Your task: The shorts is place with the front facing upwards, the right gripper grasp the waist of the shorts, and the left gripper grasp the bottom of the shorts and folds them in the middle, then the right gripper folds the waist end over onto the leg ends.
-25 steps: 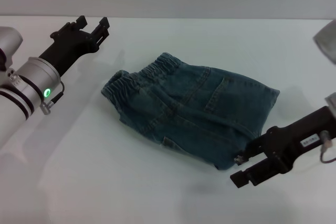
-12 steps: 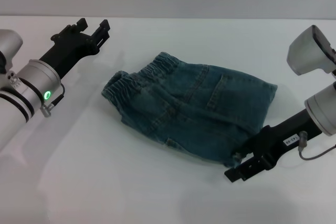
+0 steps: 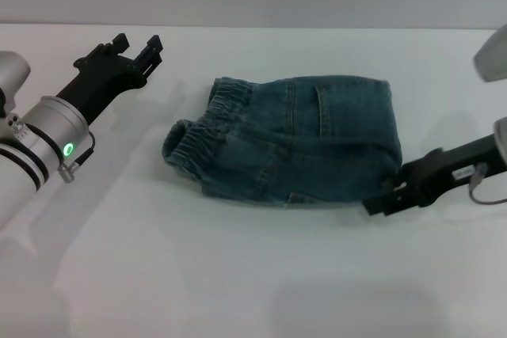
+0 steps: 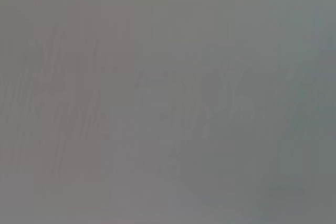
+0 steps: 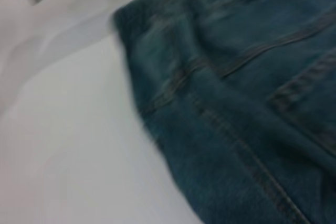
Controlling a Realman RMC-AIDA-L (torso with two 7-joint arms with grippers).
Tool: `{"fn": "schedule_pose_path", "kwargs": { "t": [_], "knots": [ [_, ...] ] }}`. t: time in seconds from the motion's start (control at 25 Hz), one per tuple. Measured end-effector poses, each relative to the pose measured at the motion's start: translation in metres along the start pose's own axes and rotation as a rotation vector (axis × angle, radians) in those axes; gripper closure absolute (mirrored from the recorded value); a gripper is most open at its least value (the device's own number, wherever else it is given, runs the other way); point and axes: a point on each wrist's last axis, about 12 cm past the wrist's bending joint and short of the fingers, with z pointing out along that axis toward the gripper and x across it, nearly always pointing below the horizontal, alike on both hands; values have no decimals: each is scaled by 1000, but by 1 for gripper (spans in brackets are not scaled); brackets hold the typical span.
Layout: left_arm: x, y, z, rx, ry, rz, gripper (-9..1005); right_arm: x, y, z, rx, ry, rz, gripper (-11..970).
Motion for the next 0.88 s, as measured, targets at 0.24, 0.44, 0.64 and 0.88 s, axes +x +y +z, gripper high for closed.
{"fn": "schedule_pose_path", "kwargs": {
  "t": [0.24, 0.44, 0.64, 0.88],
  "knots": [
    [0, 1, -1, -2, -2, -1, 379, 4, -2, -15, 33, -51, 9, 270],
    [1, 3, -5, -10, -6, -8, 379, 15, 0, -33, 42, -145, 37, 270],
    [-2, 6, -15, -5, -77, -56, 379, 35, 8, -63, 46, -416, 3, 269],
    [-5, 8, -27, -12, -173, -103, 379, 86, -4, -88, 233, -883, -15, 269]
  ]
}}
